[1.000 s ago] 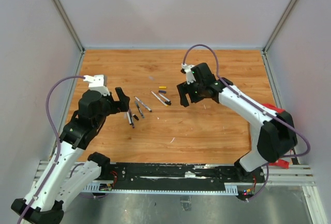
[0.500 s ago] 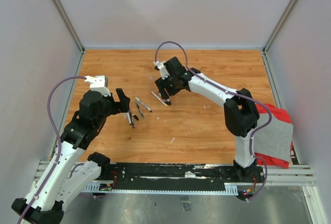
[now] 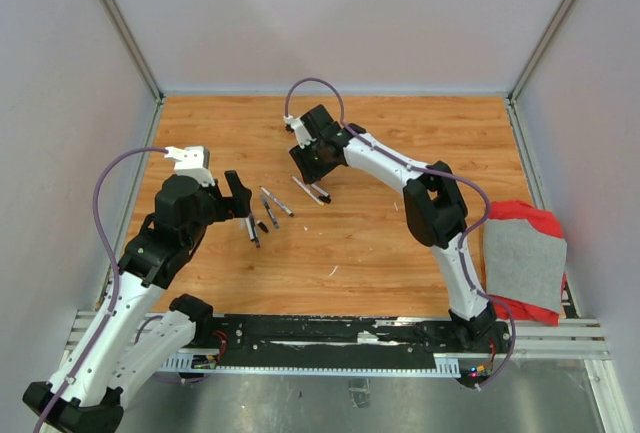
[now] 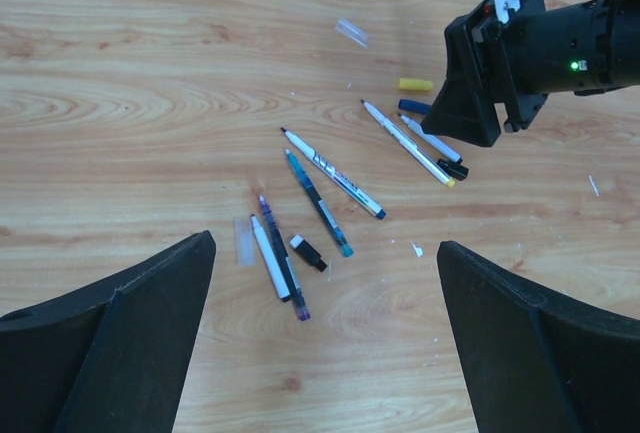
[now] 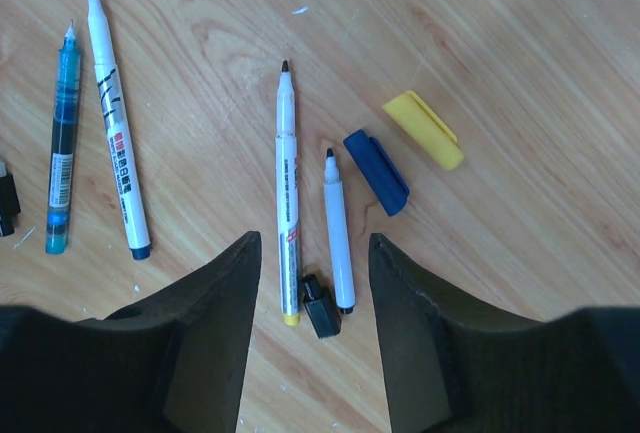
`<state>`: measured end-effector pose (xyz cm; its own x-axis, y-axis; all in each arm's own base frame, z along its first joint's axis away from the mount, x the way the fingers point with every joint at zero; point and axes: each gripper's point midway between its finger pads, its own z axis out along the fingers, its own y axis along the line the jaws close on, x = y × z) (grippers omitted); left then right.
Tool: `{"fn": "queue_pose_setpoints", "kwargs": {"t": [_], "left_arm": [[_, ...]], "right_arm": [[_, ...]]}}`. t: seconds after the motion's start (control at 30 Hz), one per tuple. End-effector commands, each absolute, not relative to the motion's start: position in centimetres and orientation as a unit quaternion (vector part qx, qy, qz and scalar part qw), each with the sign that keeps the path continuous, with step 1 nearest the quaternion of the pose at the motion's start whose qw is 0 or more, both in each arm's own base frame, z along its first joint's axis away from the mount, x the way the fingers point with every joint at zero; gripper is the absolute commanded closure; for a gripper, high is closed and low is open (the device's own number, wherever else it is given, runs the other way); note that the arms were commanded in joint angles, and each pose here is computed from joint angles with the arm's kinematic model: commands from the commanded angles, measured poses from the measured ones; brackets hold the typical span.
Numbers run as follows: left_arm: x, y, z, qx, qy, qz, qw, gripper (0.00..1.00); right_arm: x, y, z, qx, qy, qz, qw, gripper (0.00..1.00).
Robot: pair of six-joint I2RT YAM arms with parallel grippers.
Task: Insert the pens into the pen caps
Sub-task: Pick up the pen from the center of the board.
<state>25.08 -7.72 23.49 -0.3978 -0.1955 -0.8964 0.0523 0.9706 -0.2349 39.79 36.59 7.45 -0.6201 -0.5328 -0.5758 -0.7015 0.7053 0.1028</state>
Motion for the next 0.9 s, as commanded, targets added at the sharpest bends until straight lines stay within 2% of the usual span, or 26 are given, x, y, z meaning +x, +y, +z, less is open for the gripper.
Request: {"fn": "queue_pose_setpoints", "kwargs": {"t": [0.0, 0.37, 0.87], "left_arm": [[25.6, -7.5, 24.1, -0.044, 0.820, -0.109, 0.560, 0.01], [25.6, -7.4, 24.0, -0.045, 0.820, -0.108, 0.560, 0.01], [25.6, -7.4, 24.0, -0.045, 0.820, -0.108, 0.560, 0.01]], "right_arm": [[39.0, 38.0, 7.1, -0.368, 0.882, 0.164, 0.246, 0.53], [37.7, 39.5, 6.0, -0.390, 0.875, 0.167, 0.232, 0.68], [37.8, 38.8, 4.7, -0.399, 0.880, 0.133, 0.221, 0.67]]}}
